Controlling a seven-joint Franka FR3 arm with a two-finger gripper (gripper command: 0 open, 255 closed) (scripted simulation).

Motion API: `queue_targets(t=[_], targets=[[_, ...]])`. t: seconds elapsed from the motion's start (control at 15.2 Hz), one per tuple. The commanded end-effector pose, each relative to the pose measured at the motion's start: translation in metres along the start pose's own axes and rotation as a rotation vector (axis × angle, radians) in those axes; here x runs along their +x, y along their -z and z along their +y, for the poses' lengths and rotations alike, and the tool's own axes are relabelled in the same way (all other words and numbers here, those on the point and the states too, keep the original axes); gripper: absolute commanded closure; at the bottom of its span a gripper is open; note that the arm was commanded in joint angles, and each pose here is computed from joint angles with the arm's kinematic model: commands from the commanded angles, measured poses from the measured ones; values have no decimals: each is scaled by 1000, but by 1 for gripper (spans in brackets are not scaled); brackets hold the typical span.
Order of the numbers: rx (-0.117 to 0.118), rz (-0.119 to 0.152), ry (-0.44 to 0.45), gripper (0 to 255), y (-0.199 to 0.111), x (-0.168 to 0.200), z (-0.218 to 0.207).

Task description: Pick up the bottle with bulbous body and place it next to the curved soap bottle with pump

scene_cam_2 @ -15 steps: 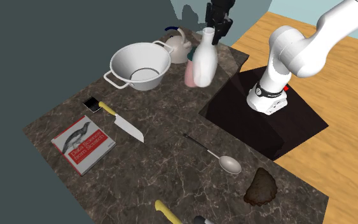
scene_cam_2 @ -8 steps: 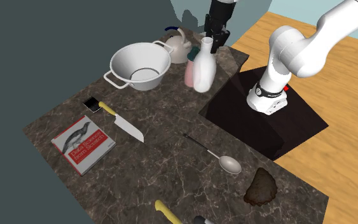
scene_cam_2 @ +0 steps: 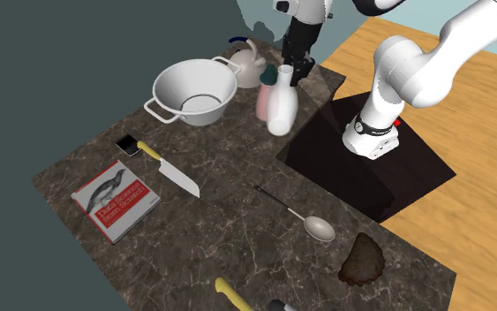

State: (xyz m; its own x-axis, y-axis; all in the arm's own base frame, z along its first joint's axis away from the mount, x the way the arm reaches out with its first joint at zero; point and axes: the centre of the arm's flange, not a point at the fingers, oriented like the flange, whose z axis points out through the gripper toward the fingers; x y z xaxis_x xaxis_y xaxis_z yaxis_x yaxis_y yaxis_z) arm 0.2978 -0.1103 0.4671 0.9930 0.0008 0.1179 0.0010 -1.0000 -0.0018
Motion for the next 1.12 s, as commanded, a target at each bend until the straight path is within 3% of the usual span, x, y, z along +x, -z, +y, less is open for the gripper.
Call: queue_targets(t=[0.0,0.33,0.79,0.86,1.06], targets=[[0,1,0,255,-10,0,0],[0,1,0,255,-34,-3,0],[0,1,0,255,-34,-3,0],[0,1,0,0,-34,-3,0],[0,1,0,0,-34,-3,0]])
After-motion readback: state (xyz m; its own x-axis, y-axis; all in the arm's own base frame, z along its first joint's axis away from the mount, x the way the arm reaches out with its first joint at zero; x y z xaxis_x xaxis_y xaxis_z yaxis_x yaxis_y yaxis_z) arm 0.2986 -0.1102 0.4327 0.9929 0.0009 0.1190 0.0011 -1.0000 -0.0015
